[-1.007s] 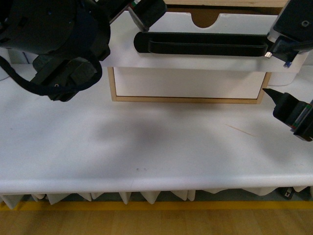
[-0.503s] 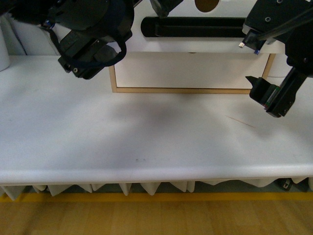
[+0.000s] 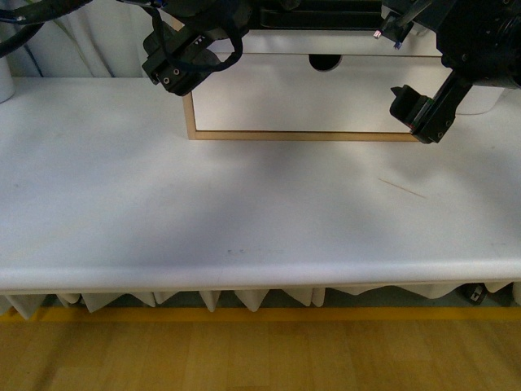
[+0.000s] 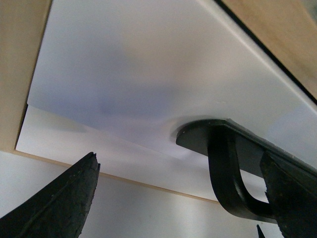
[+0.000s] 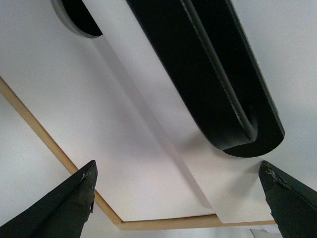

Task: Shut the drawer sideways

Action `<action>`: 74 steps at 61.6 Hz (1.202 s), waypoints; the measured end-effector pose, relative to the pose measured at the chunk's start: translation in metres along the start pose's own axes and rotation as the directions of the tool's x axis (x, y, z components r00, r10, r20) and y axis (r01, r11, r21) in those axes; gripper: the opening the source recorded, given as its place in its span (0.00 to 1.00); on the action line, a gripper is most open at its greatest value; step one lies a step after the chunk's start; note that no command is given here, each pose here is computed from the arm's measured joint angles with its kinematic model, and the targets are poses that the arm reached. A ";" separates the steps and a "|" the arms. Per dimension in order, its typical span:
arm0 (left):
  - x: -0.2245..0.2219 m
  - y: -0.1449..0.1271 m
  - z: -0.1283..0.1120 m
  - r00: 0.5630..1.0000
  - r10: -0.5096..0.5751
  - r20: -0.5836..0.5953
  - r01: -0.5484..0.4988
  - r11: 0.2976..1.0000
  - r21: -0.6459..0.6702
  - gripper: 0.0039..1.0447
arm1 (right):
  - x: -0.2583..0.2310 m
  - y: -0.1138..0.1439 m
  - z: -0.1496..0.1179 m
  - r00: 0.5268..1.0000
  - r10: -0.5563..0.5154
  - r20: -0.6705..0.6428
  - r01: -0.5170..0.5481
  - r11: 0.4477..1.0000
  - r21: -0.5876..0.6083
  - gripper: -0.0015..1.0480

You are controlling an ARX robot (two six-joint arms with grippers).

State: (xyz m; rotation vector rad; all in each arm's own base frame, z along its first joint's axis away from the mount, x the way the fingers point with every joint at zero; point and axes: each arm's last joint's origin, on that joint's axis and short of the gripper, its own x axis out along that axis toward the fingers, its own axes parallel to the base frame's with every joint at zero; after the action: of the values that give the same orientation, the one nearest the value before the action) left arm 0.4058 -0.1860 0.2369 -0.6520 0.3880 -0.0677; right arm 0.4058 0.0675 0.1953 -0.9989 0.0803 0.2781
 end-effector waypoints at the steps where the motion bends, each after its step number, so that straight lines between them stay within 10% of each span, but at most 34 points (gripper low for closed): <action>1: 0.001 0.000 0.000 1.000 -0.001 0.000 0.001 1.000 0.000 0.95 | 0.002 0.000 0.000 1.000 -0.002 -0.001 0.002 1.000 0.001 0.91; 36: -0.007 0.015 0.008 0.999 0.014 0.029 -0.014 1.000 -0.001 0.95 | 0.000 -0.001 -0.003 1.000 -0.005 -0.002 0.005 1.000 0.025 0.91; 74: -0.158 0.094 -0.003 0.960 0.217 0.176 -0.241 0.962 0.130 0.95 | -0.184 -0.005 -0.011 0.995 -0.101 0.027 0.093 0.971 0.219 0.91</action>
State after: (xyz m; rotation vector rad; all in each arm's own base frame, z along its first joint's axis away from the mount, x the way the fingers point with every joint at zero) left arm 0.2530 -0.0845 0.2306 -0.4555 0.2973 0.1754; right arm 0.2310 0.0203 0.2290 -0.7769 0.0268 0.1940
